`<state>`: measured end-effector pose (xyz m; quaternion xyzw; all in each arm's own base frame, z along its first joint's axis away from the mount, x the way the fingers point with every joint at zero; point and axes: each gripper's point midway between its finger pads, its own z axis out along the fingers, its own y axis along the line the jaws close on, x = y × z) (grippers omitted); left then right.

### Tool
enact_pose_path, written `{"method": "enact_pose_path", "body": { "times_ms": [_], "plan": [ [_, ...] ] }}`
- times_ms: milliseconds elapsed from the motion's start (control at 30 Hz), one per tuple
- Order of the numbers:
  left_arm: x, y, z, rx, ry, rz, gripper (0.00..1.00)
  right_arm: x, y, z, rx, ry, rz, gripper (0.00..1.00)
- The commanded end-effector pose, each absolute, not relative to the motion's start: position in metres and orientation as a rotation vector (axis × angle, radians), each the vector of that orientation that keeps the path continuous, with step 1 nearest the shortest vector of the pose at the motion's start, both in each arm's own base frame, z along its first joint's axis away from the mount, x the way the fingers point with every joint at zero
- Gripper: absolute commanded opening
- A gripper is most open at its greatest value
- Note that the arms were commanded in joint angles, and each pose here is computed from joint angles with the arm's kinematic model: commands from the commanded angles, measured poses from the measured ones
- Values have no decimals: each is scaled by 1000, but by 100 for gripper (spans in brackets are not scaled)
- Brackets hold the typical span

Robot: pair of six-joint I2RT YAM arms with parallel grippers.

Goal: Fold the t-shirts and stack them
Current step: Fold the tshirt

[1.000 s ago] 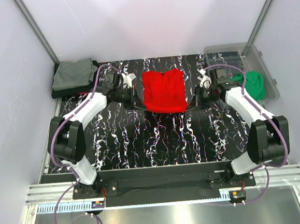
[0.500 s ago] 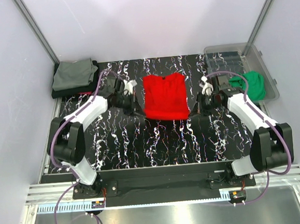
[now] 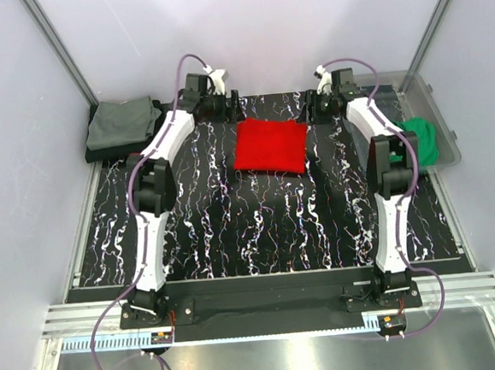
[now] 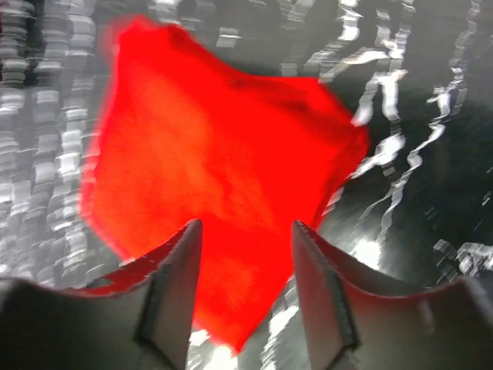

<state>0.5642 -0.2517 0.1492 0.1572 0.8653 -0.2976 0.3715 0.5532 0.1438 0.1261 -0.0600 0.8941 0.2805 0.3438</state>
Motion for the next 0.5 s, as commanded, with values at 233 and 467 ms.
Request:
{"method": "enact_pose_path", "body": {
  "times_ms": [233, 467],
  "plan": [
    [548, -218, 171, 386, 2227, -919, 82, 509, 158, 177, -255, 2266, 761, 59],
    [523, -198, 124, 171, 2382, -1152, 83, 474, 173, 138, -296, 2384, 804, 59]
  ]
}}
